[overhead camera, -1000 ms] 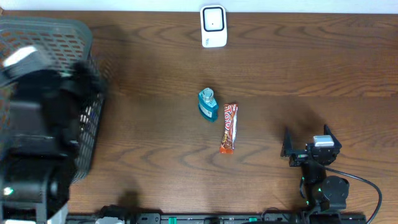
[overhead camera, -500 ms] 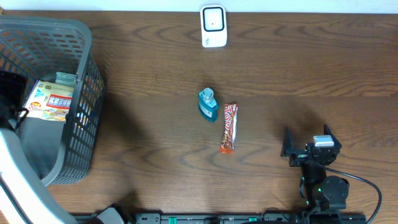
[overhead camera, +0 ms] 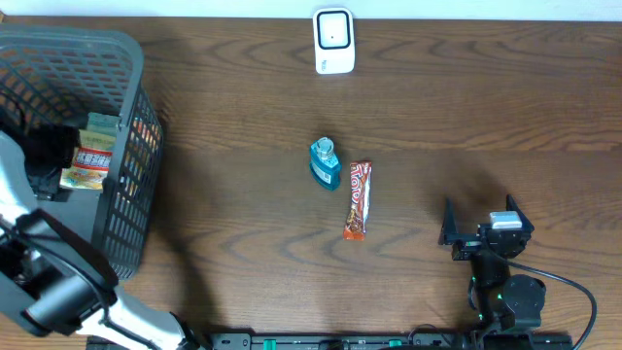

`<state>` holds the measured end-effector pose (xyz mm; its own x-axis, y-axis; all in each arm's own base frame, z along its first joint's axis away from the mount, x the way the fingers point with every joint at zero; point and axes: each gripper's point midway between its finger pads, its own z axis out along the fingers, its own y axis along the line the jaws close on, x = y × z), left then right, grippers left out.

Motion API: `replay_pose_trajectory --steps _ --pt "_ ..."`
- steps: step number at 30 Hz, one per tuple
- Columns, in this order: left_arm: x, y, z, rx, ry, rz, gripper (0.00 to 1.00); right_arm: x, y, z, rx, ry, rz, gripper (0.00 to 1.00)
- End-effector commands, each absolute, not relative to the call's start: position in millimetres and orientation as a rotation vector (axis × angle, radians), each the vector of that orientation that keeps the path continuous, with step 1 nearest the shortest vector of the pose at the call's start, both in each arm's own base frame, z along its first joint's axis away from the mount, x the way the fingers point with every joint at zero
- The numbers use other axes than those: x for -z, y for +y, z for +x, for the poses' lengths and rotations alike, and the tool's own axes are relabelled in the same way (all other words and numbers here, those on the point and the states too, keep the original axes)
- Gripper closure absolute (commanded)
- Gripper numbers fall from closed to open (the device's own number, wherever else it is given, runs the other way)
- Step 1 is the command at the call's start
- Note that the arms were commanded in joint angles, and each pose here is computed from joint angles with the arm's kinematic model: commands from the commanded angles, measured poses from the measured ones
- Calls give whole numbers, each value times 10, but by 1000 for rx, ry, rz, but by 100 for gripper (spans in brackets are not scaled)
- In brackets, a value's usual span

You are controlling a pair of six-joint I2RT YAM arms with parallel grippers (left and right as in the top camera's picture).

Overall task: Scan the item barcode
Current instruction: 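Reach the left gripper into the basket and grasp the yellow snack bag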

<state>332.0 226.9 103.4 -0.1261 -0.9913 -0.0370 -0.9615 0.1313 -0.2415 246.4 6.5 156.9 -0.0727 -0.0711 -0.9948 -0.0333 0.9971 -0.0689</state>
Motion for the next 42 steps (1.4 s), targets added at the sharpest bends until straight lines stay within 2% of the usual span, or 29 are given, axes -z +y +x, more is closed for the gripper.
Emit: replay_pose_trajectory --steps 1,16,18,19,23,24,28,32,37,42 --pt "-849 2330 3256 174 2252 -1963 13 -1565 61 2461 30 1644 -78 1" --pt "-74 2292 3250 192 2300 -2011 12 -1565 61 2461 30 1644 -78 1" --pt "-23 2277 3231 191 2301 -2012 15 -1565 60 2461 30 1644 -77 1" --pt "1 2266 3216 191 2304 -2014 24 -1565 60 2461 30 1644 -77 1" --pt "51 2232 3168 189 2314 -2025 86 -1565 61 2461 30 1644 -77 1" --pt "49 2230 3166 190 2315 -2026 92 -1565 60 2461 30 1644 -77 1" --pt "-25 2240 3168 190 2303 -2018 93 -1565 61 2461 30 1644 -78 1" --pt "-344 2293 3197 186 2247 -1969 93 -1565 60 2461 30 1644 -77 1" --pt "-1182 2358 3255 184 2092 -1809 93 -1565 60 2461 30 1644 -77 1" --pt "-2117 2291 3146 181 1895 -1658 93 -1565 61 2461 30 1644 -77 1"
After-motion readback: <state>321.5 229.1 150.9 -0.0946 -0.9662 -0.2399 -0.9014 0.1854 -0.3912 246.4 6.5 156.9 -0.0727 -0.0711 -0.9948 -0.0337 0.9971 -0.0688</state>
